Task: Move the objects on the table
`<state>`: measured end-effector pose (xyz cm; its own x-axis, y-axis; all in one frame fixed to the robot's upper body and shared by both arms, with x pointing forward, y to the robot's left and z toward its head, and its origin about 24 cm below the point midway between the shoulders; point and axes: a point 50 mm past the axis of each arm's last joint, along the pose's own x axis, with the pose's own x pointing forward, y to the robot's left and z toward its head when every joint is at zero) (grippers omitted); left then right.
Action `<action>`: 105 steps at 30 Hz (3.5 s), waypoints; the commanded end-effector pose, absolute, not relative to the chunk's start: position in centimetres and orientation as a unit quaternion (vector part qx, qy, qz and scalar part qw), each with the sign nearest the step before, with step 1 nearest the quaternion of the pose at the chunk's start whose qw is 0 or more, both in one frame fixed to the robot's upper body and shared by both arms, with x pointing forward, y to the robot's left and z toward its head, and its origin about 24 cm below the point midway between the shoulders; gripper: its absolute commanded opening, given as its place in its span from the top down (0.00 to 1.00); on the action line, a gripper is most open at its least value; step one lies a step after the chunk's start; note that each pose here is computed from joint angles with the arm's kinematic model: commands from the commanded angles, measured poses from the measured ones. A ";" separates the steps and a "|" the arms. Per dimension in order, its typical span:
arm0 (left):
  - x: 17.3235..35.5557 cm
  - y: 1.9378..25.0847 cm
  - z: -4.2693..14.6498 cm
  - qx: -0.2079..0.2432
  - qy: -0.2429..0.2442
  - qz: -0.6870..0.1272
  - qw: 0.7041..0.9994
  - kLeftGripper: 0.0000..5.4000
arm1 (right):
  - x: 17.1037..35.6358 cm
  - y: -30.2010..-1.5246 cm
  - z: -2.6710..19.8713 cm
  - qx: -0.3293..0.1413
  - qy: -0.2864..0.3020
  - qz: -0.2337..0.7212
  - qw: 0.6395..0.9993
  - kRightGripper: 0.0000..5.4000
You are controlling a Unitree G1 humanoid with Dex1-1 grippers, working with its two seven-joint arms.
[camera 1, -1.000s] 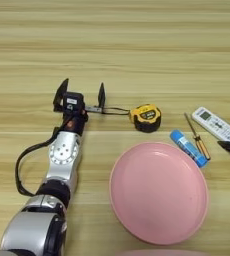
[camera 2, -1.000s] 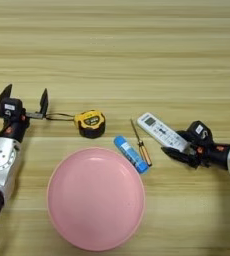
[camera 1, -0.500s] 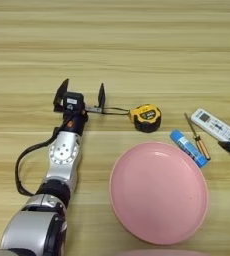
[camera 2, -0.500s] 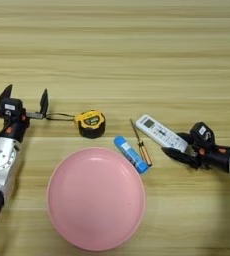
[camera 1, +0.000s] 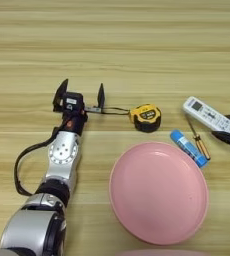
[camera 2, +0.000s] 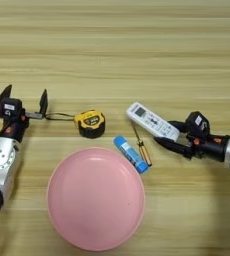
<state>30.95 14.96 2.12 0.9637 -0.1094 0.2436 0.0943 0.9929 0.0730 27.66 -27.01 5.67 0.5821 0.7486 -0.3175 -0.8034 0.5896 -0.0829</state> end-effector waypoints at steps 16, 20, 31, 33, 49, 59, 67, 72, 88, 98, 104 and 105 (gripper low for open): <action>31.2 14.7 2.5 0.032 -0.133 -0.055 0.989 0.00 | 25.9 -22.4 8.6 -0.097 0.058 0.558 0.822 0.46; 31.2 14.8 2.5 0.033 -0.134 -0.056 0.989 0.00 | 25.3 -21.1 8.9 -0.097 0.050 0.585 0.804 0.46; 31.2 14.9 2.5 0.034 -0.134 -0.055 0.989 0.00 | 23.6 -17.5 7.9 -0.068 0.053 0.643 0.761 0.46; 31.1 14.9 2.5 0.034 -0.134 -0.055 0.989 0.00 | 23.4 -17.0 7.3 -0.067 0.060 0.649 0.756 0.46; 31.0 15.3 2.5 0.037 -0.137 -0.055 0.988 0.00 | 22.9 -15.5 6.6 -0.055 0.047 0.648 0.759 0.46; 30.5 15.7 5.2 -0.037 -0.222 -0.090 0.970 0.00 | 22.8 -15.4 6.6 -0.052 0.043 0.644 0.762 0.46; 29.4 15.0 6.1 -0.141 -0.250 -0.180 0.941 0.00 | 23.0 -15.6 6.8 -0.056 0.042 0.642 0.763 0.46; 28.2 13.8 6.7 -0.160 -0.261 -0.258 0.916 0.00 | 23.1 -15.8 6.9 -0.058 0.041 0.640 0.765 0.46; 24.2 10.2 5.9 -0.193 -0.199 -0.489 0.827 0.00 | 23.5 -16.4 8.0 -0.050 0.027 0.641 0.765 0.46; 23.4 9.3 5.1 -0.176 -0.170 -0.535 0.809 0.00 | 23.5 -16.7 8.4 -0.047 0.025 0.643 0.764 0.46; 23.2 9.1 4.8 -0.169 -0.161 -0.545 0.806 0.00 | 23.5 -16.7 8.6 -0.037 0.021 0.647 0.761 0.46; 23.1 9.1 4.8 -0.169 -0.160 -0.545 0.806 0.00 | 23.5 -16.7 8.7 -0.035 0.021 0.648 0.761 0.46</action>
